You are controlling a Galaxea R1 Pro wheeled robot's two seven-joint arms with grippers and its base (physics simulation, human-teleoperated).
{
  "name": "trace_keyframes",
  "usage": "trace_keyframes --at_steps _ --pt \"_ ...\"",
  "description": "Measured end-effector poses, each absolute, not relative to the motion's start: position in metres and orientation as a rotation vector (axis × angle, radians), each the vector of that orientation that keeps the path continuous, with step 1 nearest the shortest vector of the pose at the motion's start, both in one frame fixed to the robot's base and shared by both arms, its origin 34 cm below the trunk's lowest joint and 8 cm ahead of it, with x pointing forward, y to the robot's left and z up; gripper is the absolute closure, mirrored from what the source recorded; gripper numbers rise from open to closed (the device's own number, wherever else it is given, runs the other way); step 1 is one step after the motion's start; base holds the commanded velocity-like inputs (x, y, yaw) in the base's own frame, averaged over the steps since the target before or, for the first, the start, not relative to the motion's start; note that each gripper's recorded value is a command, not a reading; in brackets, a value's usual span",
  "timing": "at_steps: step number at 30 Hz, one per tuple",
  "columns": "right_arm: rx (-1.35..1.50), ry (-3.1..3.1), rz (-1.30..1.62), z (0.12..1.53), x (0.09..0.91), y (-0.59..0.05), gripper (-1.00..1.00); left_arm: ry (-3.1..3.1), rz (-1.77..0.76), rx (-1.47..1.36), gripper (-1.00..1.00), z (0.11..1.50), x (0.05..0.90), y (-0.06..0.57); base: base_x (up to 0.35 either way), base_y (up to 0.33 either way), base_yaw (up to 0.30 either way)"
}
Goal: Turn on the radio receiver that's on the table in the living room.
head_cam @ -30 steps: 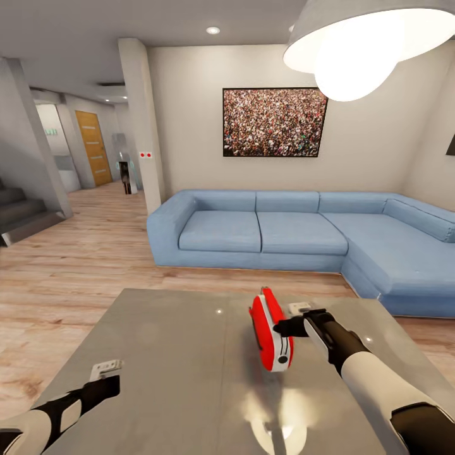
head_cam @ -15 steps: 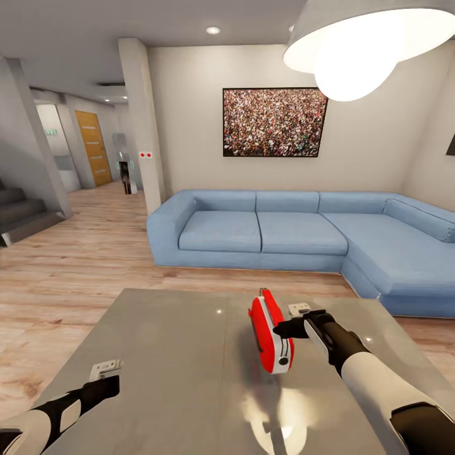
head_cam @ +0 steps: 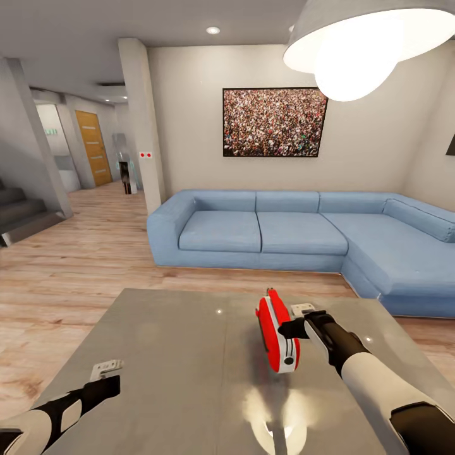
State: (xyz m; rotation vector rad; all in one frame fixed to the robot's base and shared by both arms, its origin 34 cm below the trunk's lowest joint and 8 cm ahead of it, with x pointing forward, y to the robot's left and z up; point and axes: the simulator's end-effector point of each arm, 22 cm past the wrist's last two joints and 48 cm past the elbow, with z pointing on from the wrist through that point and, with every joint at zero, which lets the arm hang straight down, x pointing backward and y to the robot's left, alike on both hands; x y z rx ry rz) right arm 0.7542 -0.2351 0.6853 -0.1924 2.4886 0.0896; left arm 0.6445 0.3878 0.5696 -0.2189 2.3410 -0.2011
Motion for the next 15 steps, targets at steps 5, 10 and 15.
trace_keyframes --at_steps 5,10,15 --pt "-0.192 2.488 0.094 0.685 0.754 -0.235 1.0 2.341 -0.2 -0.219 1.0 0.57 0.644 0.388 0.0 0.0 0.0" --pt "-0.193 2.49 0.105 0.681 0.753 -0.233 1.0 2.341 -0.202 -0.218 1.0 0.566 0.644 0.387 0.0 0.0 0.0" --pt "-0.195 2.491 0.107 0.671 0.752 -0.232 1.0 2.341 -0.205 -0.217 1.0 0.556 0.643 0.385 0.0 0.0 0.0"
